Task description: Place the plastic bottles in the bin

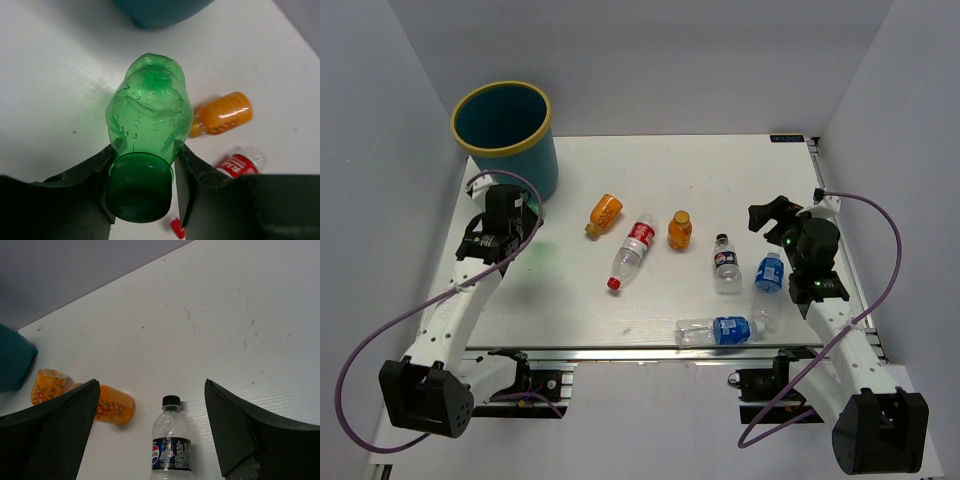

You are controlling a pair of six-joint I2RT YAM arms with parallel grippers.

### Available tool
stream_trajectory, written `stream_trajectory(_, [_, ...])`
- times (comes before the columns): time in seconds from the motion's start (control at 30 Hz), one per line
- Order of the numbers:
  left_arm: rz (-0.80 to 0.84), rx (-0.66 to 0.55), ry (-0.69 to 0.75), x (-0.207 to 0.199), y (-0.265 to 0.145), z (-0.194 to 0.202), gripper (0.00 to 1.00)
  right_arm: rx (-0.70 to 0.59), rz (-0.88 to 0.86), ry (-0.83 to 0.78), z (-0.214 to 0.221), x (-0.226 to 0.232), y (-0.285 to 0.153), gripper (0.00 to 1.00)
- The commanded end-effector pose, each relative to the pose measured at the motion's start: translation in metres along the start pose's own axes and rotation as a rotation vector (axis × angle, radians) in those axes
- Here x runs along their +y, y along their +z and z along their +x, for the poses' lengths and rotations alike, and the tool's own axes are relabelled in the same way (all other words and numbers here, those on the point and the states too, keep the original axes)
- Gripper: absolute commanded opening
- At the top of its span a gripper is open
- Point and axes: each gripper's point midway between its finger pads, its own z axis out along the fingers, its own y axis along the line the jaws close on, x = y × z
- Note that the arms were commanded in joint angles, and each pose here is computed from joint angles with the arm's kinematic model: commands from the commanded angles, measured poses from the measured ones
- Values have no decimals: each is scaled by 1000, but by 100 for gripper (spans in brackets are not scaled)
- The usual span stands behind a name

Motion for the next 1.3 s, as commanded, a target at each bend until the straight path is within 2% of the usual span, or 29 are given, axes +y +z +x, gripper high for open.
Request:
stream_trajectory(0.0, [142, -82, -5, -34, -25, -35, 30, -43, -27, -6, -12, 6, -1, 89])
stream_trajectory(0.27, [498, -126, 39, -114, -78, -73, 23, -47, -20, -11, -12, 5, 0, 89])
stream_trajectory(0.4, [604, -217, 33, -139, -106, -106, 23, -41, -19, -9, -10, 4, 2, 89])
stream_trajectory(0.57, [521, -388, -22, -151, -100, -163, 25, -30, -34, -9, -9, 7, 3, 89])
stream_trajectory(0.6, [495, -456, -49, -154, -110, -191, 25, -25, -33, -8, -7, 7, 4, 89])
stream_trajectory(0.63, [440, -429, -20, -159, -86, -189, 25, -23, -36, -9, -7, 7, 4, 89])
stream_trajectory(0.77, [317, -478, -4, -160, -50, -222, 31, -15, -9, -13, -6, 2, 7, 89])
stream_trajectory(0.83, [269, -505, -28, -150, -36, -242, 31, -12, 8, -31, -7, -1, 8, 89])
stream_trajectory(0.9, [210, -493, -41, -136, -9, -250, 37, 11, 21, -41, -4, -3, 11, 89])
stream_trajectory(0.97, [167, -468, -42, -128, 10, -252, 38, 46, 23, -52, 1, -4, 16, 89])
stream_trajectory(1.03, [127, -466, -36, -117, 21, -256, 47, 76, 15, -54, 3, -1, 19, 89])
stream_trajectory(1.07, [128, -464, -26, -118, 23, -259, 59, 96, 22, -59, 8, -3, 22, 89])
stream_trajectory(1.1, [127, -449, -12, -119, 29, -256, 98, 107, 25, -58, 7, -3, 23, 89])
stream_trajectory(1.27, [206, -417, 60, -136, 23, -255, 98, 148, -49, -95, 7, 12, 24, 90])
